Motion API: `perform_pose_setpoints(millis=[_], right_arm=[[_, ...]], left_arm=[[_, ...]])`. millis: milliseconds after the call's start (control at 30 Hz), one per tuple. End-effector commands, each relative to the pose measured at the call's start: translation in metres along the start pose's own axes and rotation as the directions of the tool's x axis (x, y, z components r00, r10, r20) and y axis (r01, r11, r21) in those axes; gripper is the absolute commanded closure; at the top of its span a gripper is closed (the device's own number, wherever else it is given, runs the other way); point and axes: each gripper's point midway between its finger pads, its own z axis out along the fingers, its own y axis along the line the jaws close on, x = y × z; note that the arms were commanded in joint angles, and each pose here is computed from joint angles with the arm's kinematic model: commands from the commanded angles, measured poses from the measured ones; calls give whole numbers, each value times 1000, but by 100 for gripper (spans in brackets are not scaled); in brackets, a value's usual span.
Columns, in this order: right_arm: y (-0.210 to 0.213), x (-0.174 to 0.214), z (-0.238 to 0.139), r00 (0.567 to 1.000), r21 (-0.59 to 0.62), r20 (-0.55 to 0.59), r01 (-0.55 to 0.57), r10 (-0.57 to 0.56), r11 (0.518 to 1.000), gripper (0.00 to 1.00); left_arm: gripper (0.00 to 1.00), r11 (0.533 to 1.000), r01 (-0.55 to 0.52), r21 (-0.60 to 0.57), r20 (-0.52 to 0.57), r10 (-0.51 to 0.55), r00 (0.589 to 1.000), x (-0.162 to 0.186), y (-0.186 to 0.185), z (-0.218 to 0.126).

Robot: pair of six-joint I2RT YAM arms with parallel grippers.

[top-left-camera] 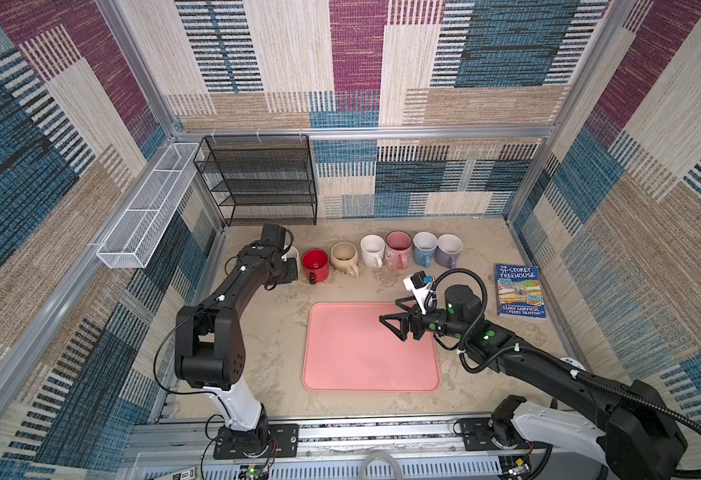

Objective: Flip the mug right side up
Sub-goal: 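Lower the green mug upright beside the red mug with the left gripper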

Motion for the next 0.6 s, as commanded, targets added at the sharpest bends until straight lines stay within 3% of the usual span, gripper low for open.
perform_pose_setpoints(millis=[0,567], right_arm=[[0,-6,1,1000,1,14,18,-18,1000,6],[-1,-6,3,1000,5,4,17,-17,1000,6]], left_arm=[[100,1000,-15,23,64,14,998,-19,-4,1],[100,1000,-21,12,40,20,999,-14,1,19]])
